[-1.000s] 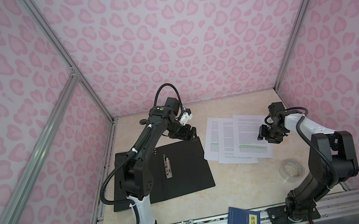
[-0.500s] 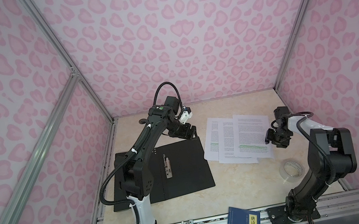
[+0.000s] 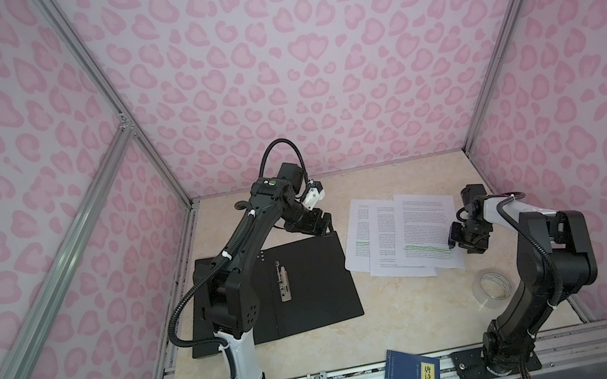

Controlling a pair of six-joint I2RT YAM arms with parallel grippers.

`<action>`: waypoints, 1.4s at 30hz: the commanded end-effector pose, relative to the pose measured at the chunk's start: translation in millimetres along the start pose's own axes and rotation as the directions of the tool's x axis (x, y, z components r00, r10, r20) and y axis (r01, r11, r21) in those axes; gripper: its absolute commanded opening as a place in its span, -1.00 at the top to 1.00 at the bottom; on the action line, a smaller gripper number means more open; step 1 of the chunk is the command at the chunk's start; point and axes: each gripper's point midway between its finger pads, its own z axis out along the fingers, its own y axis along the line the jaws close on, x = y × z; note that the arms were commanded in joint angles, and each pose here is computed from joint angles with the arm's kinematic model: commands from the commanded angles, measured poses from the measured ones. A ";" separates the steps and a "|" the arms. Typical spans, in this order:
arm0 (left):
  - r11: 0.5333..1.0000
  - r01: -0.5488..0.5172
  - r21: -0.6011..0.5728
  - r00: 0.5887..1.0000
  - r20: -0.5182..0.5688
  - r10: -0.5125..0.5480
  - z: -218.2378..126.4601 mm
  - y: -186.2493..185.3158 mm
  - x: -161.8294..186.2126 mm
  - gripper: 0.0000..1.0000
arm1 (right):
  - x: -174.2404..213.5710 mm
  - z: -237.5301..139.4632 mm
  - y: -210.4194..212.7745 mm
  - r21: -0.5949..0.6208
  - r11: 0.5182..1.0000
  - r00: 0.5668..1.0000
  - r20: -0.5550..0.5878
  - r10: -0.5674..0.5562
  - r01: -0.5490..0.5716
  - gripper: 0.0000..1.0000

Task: Put the files into the folder

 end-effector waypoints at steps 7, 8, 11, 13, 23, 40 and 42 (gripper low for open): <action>1.000 -0.005 0.014 1.000 -0.008 0.005 -2.2 -2.6 4.1 -0.77 | 6.6 20.7 -15.6 0.091 0.996 0.999 -0.053 -0.012 0.017 -0.06; 1.000 -0.005 0.014 1.000 -0.009 0.005 -1.9 -2.5 4.4 -0.77 | 6.5 22.3 -16.1 0.094 0.995 0.998 -0.054 -0.012 0.017 -0.04; 1.000 -0.003 0.015 1.000 -0.010 0.004 -1.6 -2.7 4.9 -0.76 | 7.4 25.0 -18.6 0.108 0.994 0.998 -0.061 -0.012 0.018 0.01; 1.000 -0.005 0.015 1.000 -0.008 0.005 -1.8 -3.3 4.6 -0.77 | 7.5 24.7 -19.0 0.109 0.994 0.998 -0.058 -0.011 0.017 0.05; 1.000 -0.003 0.018 1.000 -0.007 0.003 -1.7 -3.7 4.9 -0.76 | -0.6 11.7 -13.7 0.082 0.996 1.000 -0.009 -0.017 0.017 0.21; 1.000 -0.002 0.007 1.000 0.012 0.002 -8.4 -3.1 0.9 -0.76 | -13.7 -14.8 0.6 0.011 1.000 0.998 0.059 -0.029 0.028 0.52; 1.000 -0.002 0.008 1.000 0.011 0.002 -8.3 -3.6 0.6 -0.76 | -15.4 -19.2 3.0 -0.003 1.000 0.997 0.070 -0.029 0.029 0.57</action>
